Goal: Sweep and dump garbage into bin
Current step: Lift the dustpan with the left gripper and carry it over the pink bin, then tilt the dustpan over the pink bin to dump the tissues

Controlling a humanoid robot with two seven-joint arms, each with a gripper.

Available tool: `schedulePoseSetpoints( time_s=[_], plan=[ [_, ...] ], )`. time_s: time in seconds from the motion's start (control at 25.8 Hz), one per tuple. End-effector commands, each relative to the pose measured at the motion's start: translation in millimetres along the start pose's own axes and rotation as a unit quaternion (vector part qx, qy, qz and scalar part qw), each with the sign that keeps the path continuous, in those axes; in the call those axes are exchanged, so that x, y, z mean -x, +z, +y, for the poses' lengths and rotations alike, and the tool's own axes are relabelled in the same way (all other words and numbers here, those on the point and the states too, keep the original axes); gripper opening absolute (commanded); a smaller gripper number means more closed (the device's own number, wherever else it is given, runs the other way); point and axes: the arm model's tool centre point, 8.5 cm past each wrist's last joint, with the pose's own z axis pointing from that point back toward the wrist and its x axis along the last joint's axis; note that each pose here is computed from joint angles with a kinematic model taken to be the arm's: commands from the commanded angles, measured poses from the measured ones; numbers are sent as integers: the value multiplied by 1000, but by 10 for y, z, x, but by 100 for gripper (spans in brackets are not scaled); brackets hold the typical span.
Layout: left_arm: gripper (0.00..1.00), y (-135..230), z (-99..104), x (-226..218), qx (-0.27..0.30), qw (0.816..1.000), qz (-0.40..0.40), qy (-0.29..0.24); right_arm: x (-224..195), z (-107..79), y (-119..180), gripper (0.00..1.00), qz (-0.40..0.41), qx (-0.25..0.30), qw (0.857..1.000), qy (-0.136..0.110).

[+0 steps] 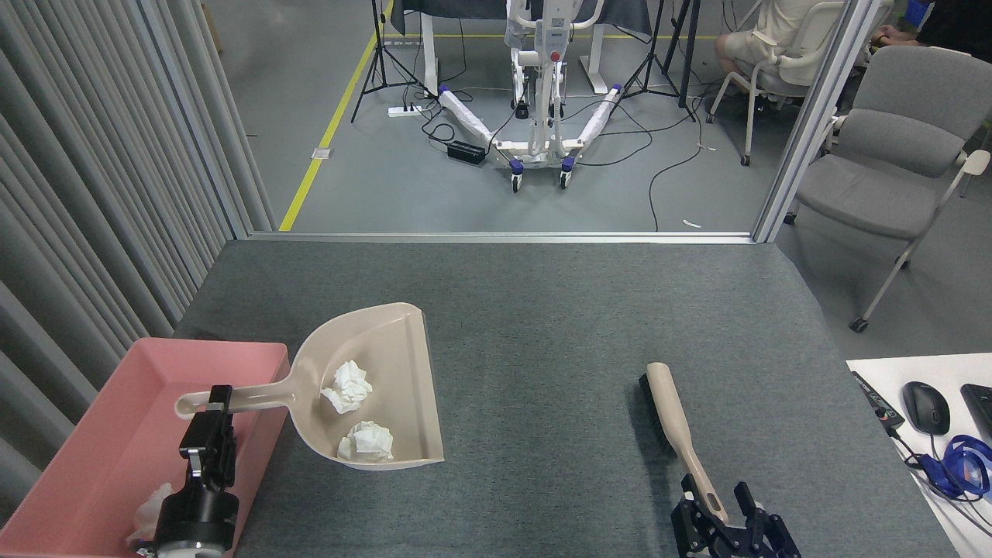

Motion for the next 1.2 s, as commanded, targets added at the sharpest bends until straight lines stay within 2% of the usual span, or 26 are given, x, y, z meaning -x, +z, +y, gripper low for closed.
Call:
schedulePoseSetpoints(
  time_s=[0.0,0.27,0.5,0.78,0.97,1.16],
  plan=[
    [0,-36,264,-32,-12,1000,4,-2,-11,-56,-5,90,-3,16,1000,1],
    [0,-93,915,-152,-51,999,5,-17,-48,-185,4,92,-9,52,999,1],
    [0,-89,1326,-164,-48,997,15,-63,-134,-405,67,92,-22,82,996,0],
    [0,-36,1741,-204,-75,993,18,-94,-98,-661,113,92,-22,116,993,8],
    [0,19,2000,-155,-81,990,27,-110,-41,-690,114,92,-13,120,993,11],
    [0,90,2363,-118,-103,985,38,-134,-26,-683,118,92,-3,119,993,21]
  ],
)
